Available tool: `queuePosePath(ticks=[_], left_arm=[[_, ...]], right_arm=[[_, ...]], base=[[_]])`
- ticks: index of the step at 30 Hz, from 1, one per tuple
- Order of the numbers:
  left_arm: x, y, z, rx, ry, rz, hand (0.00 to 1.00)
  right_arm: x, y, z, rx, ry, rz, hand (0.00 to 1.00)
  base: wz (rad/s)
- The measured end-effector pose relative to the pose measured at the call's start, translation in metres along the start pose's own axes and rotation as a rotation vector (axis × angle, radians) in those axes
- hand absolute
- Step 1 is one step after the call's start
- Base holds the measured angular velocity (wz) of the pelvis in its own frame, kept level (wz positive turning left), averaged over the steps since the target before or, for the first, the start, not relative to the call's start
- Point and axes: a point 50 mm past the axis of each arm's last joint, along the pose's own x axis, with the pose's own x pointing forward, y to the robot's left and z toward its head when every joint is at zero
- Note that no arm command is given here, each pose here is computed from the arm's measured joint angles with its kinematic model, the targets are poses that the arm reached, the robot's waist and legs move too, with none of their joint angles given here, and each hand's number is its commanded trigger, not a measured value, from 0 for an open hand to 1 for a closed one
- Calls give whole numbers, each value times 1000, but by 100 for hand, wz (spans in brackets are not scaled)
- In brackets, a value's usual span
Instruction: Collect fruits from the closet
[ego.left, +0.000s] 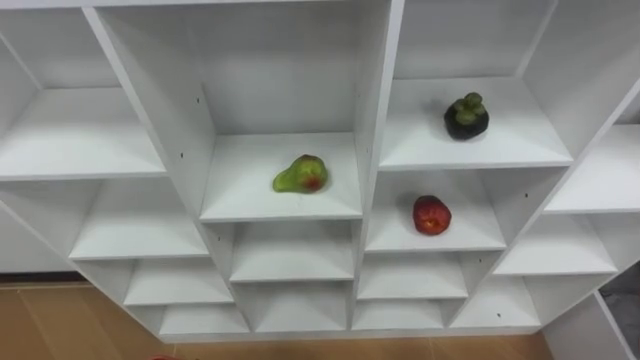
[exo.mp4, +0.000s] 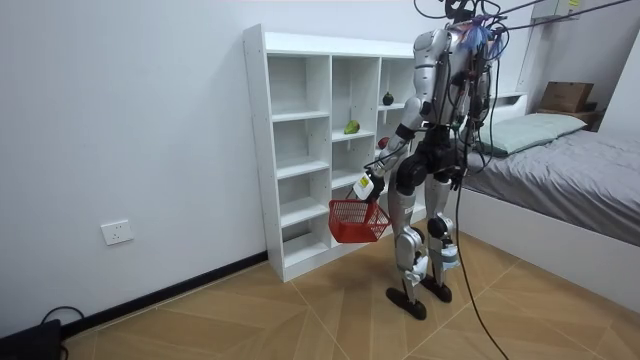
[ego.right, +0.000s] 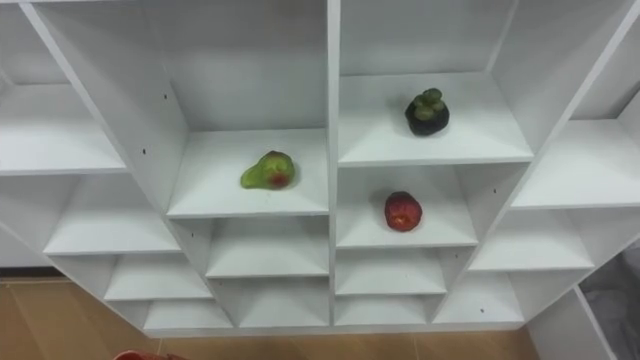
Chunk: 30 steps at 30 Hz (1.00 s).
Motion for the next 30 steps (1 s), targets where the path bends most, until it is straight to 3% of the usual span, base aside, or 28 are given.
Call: queuePosePath(ticks=[16,20,30], left_arm=[[0,-1,3,5,-29,-7,100],[0,-1,3,7,-31,-7,100],[-1,0,10,6,-79,0,100]], right_arm=[[1,10,22,-29,-96,25,0],[-3,13,49,-60,-237,8,0],[-50,22,113,-104,-690,19,0]], base=[[0],[-2],[0]])
